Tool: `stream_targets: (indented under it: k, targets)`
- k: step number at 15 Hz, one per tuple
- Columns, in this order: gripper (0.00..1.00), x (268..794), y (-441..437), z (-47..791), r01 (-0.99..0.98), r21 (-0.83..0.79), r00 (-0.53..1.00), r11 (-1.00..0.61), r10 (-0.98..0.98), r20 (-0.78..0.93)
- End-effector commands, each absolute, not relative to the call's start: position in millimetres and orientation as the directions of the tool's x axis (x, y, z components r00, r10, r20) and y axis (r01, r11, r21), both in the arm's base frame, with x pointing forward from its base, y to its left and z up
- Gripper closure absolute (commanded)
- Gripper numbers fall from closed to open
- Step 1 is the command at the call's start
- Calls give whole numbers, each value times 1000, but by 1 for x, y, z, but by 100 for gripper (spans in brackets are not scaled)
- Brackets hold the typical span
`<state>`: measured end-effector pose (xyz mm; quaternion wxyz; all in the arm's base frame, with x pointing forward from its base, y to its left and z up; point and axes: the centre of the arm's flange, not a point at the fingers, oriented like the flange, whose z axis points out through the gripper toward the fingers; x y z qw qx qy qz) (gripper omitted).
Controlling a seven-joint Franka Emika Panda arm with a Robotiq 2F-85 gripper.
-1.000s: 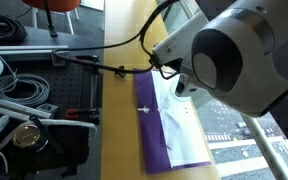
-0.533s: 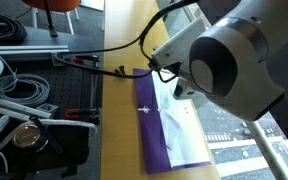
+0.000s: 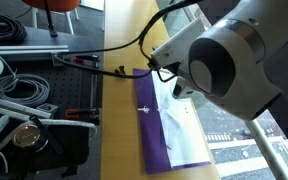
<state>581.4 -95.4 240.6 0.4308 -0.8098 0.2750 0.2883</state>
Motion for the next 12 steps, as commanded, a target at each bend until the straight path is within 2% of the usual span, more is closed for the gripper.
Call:
stream_targets:
  k: [1,12]
  targets:
    - [100,590,-101,245,-691,-565,682,-452,-148,-716]
    - [100,592,-147,250,-717,-621,658,-317,-11,-753]
